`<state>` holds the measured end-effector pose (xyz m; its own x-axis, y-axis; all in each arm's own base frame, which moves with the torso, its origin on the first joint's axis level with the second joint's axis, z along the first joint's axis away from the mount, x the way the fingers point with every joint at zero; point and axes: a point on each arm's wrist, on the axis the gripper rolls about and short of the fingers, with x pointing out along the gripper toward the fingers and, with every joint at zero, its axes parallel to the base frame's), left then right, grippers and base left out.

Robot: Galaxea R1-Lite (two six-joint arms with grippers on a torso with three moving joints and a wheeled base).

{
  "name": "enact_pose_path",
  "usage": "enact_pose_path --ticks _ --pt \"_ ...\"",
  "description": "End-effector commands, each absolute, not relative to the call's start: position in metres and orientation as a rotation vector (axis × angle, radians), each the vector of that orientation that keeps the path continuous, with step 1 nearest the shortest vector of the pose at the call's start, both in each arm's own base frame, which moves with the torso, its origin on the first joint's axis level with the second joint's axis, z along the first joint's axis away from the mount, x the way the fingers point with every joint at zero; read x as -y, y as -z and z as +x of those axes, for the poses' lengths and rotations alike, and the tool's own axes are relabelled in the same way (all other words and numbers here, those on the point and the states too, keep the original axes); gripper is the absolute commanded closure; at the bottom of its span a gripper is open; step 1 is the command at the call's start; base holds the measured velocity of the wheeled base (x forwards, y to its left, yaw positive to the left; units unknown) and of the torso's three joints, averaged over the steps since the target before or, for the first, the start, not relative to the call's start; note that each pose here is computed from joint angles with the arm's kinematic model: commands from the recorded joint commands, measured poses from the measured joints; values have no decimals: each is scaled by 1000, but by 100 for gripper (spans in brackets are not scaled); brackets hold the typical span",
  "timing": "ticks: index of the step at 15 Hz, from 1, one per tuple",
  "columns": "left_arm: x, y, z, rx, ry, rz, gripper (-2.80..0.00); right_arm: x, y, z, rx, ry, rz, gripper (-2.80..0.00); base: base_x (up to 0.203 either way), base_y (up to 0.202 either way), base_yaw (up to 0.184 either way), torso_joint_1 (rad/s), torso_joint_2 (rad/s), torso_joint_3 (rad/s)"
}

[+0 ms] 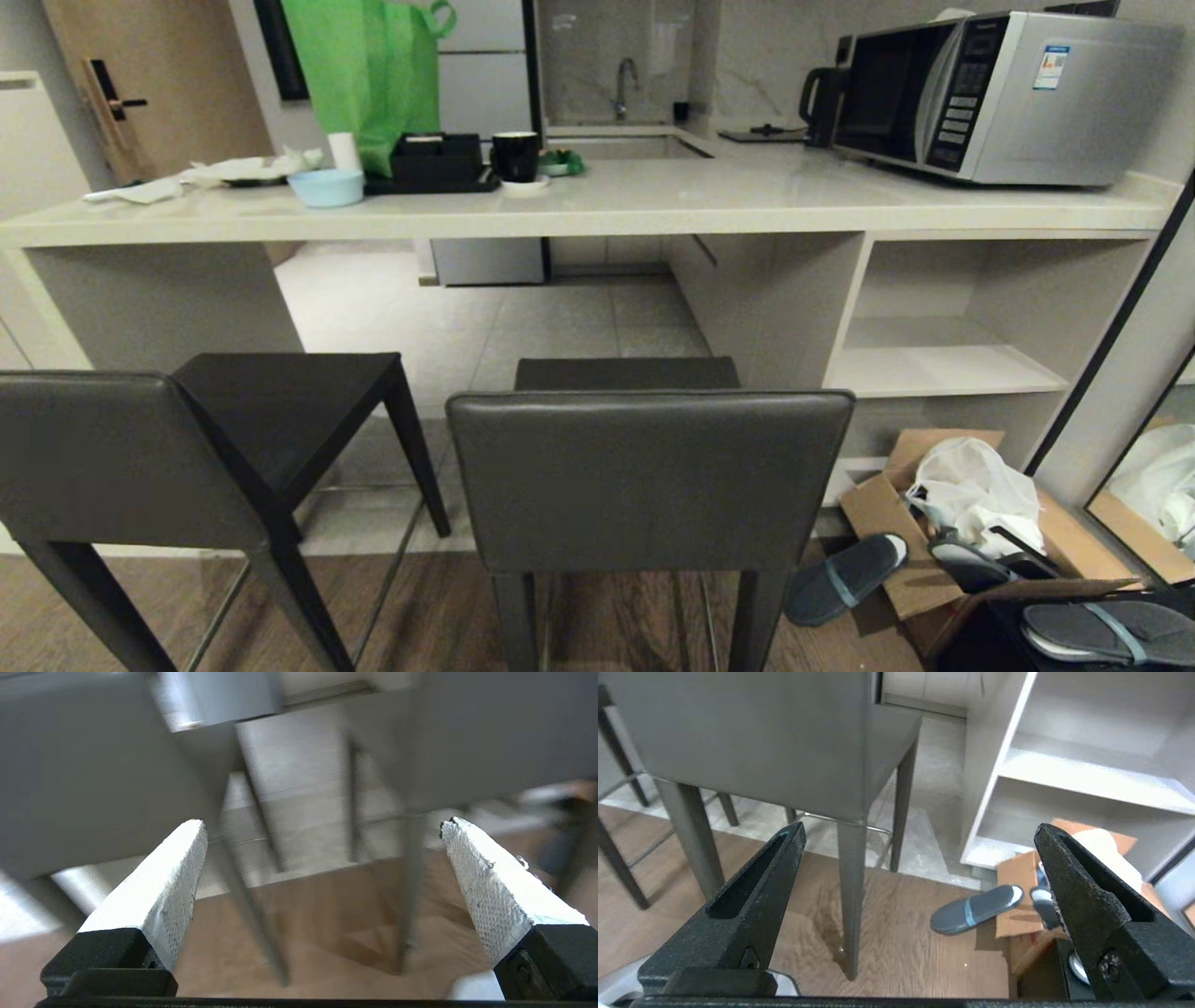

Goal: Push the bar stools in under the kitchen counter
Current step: Push the gray chair back under the dining table

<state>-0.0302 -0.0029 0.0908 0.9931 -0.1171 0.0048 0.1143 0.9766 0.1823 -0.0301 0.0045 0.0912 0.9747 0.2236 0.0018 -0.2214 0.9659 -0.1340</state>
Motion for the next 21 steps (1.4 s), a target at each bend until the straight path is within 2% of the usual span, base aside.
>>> enact_pose_path --ticks 1,5,7,10,21 --pt "1 -84 -26 7 15 184 -280 -3 -86 -28 -1 -148 -136 -280 0 0 0 0 0 0" --pt "2 -75 -23 6 63 171 -280 -1 -84 -28 -20 -88 -25 -280 0 0 0 0 0 0" --pt "0 -75 -23 3 15 87 -280 0 -82 -29 -55 -3 44 -280 0 0 0 0 0 0" --pt "0 -75 -23 2 0 52 -280 0 -77 -28 -79 -36 -95 -280 0 0 0 0 0 0" --pt "0 -76 -23 7 -2 -5 -280 -1 -76 -28 -89 -63 -134 -280 0 0 0 0 0 0"
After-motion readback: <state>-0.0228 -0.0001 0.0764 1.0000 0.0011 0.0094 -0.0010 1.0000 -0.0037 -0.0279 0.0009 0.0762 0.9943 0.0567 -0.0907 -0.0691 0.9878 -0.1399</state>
